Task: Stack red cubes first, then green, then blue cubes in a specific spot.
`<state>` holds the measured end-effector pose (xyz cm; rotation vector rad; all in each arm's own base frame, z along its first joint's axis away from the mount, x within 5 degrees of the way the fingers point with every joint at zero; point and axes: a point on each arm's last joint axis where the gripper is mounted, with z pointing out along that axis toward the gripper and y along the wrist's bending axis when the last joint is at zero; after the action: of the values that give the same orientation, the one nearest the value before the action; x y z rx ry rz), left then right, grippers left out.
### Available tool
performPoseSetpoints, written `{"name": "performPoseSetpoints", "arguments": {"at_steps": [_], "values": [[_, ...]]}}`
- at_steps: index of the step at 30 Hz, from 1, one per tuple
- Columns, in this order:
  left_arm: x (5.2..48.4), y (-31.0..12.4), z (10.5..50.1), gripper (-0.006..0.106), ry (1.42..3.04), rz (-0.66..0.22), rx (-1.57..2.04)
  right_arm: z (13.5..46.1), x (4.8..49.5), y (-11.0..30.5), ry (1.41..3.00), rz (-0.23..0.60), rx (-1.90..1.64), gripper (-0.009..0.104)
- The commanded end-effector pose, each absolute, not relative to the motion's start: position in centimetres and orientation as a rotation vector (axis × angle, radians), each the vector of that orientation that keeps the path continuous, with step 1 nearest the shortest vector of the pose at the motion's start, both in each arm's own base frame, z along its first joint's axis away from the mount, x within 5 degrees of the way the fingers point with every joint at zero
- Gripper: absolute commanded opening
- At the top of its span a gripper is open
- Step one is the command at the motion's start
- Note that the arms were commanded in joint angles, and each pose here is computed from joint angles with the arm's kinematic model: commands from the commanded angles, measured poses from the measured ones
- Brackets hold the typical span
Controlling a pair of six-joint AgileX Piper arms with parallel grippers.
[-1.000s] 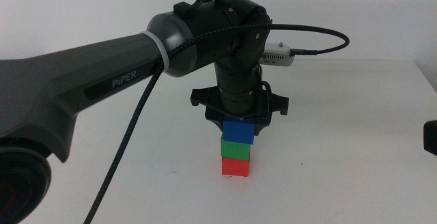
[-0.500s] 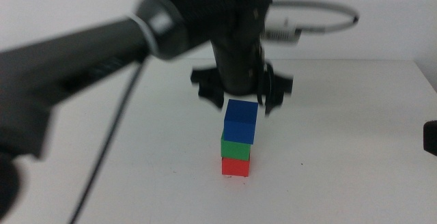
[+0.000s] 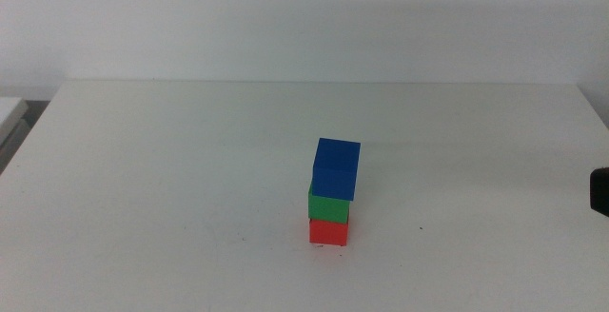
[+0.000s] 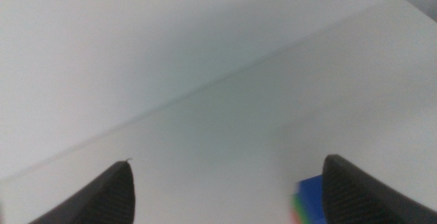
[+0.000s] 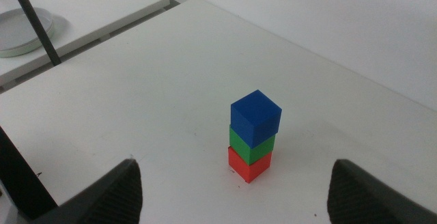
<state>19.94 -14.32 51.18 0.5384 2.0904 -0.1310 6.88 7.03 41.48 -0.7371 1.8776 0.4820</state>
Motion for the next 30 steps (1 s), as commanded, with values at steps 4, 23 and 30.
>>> {"name": "performPoseSetpoints", "arguments": {"at_steps": [4,23,30], "values": [[15.4,-7.5,51.1,0.094,2.055,-0.023,0.463,41.5,6.9,7.0,1.859,0.478,-0.749,0.086],[2.2,-0.2,37.1,0.094,1.943,-0.008,0.005,41.5,6.9,7.0,1.854,0.477,-0.747,0.086],[0.1,-0.2,37.2,0.094,1.85,0.004,0.006,41.5,6.9,7.0,1.854,0.477,-0.747,0.086]]}}
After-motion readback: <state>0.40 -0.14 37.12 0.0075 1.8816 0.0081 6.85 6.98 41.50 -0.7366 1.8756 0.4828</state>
